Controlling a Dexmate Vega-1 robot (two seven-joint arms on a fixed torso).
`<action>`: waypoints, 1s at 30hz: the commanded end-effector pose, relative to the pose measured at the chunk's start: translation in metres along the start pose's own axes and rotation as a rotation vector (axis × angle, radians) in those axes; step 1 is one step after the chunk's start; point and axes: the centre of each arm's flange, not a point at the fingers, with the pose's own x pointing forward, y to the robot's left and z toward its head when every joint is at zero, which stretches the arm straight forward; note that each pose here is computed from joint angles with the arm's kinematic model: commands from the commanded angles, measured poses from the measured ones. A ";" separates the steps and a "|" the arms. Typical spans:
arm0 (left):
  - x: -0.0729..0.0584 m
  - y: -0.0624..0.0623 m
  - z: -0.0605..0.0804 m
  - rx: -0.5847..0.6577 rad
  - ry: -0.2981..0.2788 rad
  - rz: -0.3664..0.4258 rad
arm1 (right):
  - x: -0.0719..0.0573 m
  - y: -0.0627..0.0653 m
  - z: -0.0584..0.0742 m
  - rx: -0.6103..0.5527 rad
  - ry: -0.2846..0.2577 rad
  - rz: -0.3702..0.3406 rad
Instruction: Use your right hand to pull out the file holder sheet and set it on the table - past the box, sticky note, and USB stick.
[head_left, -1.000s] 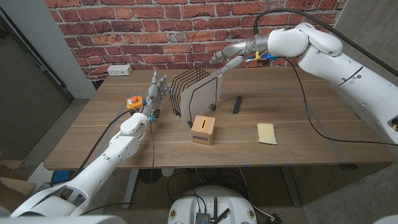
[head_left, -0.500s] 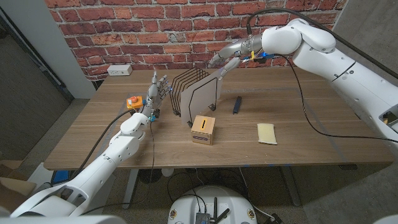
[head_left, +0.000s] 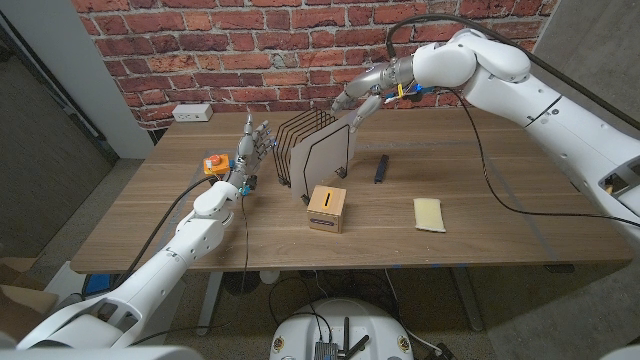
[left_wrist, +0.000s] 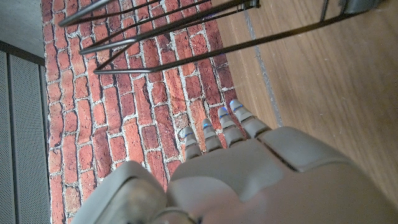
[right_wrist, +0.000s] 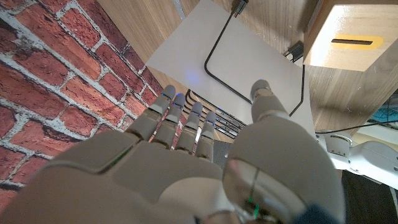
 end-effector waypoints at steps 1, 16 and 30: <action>0.000 0.000 0.000 0.000 0.000 0.000 | 0.010 0.001 0.005 -0.062 -0.015 -0.010; 0.000 0.000 0.000 0.000 0.000 0.000 | 0.011 0.003 0.012 -0.107 -0.018 -0.086; 0.000 0.000 0.000 0.000 0.000 0.000 | 0.016 0.007 0.016 -0.121 -0.014 -0.156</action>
